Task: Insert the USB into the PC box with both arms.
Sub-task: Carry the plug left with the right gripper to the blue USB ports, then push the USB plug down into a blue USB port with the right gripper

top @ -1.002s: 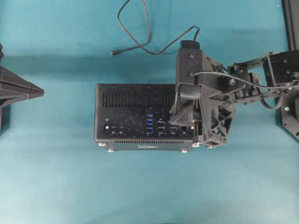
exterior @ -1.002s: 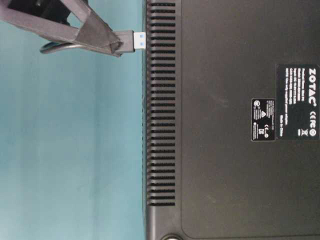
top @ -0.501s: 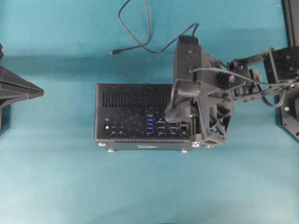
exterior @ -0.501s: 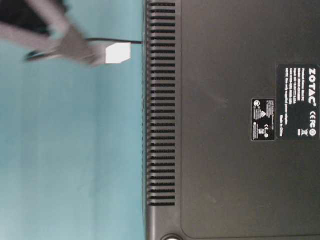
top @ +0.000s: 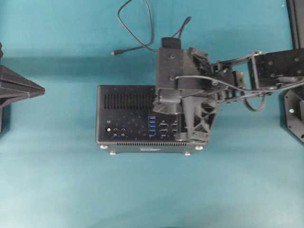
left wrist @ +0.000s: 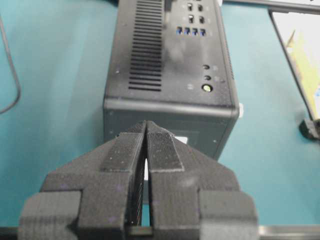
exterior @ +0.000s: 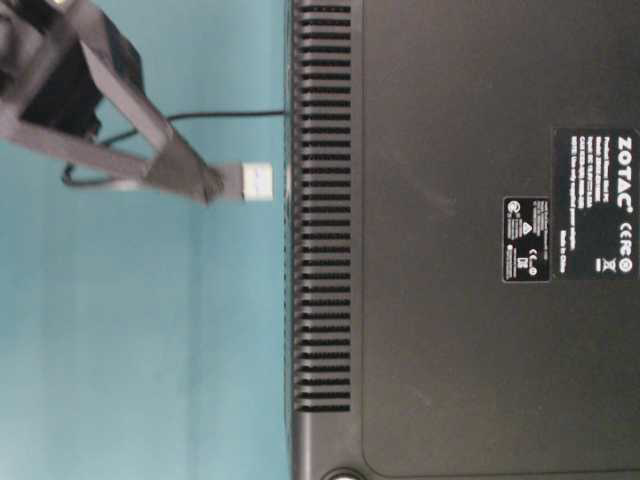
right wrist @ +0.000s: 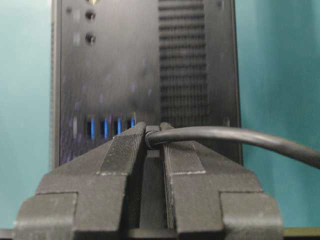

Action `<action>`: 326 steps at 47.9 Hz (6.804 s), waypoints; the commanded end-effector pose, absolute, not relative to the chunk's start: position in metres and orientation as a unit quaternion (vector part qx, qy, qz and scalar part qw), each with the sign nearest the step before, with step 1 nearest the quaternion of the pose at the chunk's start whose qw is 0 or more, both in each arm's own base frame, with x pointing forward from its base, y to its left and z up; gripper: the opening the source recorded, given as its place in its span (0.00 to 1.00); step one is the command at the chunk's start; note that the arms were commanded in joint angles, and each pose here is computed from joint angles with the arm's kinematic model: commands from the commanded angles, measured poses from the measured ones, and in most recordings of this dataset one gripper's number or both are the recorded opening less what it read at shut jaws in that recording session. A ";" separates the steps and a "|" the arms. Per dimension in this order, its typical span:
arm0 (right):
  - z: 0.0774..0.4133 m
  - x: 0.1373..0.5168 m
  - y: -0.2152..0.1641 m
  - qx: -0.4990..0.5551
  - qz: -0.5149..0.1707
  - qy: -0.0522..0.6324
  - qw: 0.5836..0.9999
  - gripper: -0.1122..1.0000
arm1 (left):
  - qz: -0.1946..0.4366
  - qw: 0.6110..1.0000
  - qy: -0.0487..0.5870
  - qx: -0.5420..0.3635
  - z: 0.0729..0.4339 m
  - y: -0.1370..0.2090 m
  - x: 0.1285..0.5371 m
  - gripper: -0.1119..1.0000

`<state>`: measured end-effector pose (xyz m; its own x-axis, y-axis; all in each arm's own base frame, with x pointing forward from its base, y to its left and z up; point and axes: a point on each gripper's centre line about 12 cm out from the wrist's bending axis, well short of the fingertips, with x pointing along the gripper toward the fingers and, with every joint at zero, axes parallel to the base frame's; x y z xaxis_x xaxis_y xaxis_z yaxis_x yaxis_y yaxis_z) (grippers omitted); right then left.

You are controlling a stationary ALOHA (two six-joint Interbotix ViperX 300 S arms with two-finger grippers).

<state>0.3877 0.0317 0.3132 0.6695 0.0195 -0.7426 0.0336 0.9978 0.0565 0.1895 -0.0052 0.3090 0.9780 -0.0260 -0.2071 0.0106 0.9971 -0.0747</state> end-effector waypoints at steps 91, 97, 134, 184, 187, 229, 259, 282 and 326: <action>0.308 0.396 0.047 0.003 0.010 0.427 0.904 0.19 | 0.004 0.996 0.082 -0.040 0.315 0.000 0.192 0.10; 0.306 0.395 0.047 0.003 0.009 0.434 0.901 0.19 | 0.005 0.996 0.083 -0.039 0.315 0.000 0.192 0.10; 0.304 0.393 0.053 0.003 0.015 0.444 0.896 0.19 | 0.004 0.996 0.082 -0.040 0.315 0.000 0.192 0.10; 0.299 0.396 0.041 0.013 0.003 0.446 0.895 0.19 | 0.004 0.996 0.081 -0.047 0.314 0.000 0.190 0.10; 0.300 0.396 0.043 0.013 0.005 0.445 0.895 0.19 | 0.004 0.996 0.081 -0.048 0.314 0.000 0.190 0.10; 0.305 0.398 0.036 0.009 -0.004 0.441 0.898 0.19 | 0.005 0.995 0.083 -0.053 0.312 0.000 0.189 0.10; 0.313 0.397 0.061 0.007 0.024 0.433 0.901 0.19 | 0.005 0.995 0.080 -0.053 0.313 0.000 0.188 0.10; 0.317 0.399 0.059 0.008 0.022 0.427 0.904 0.26 | 0.004 0.996 0.070 -0.054 0.320 0.000 0.187 0.10; 0.334 0.394 0.046 -0.021 0.002 0.415 0.909 0.53 | 0.004 0.996 0.068 -0.054 0.322 0.000 0.187 0.10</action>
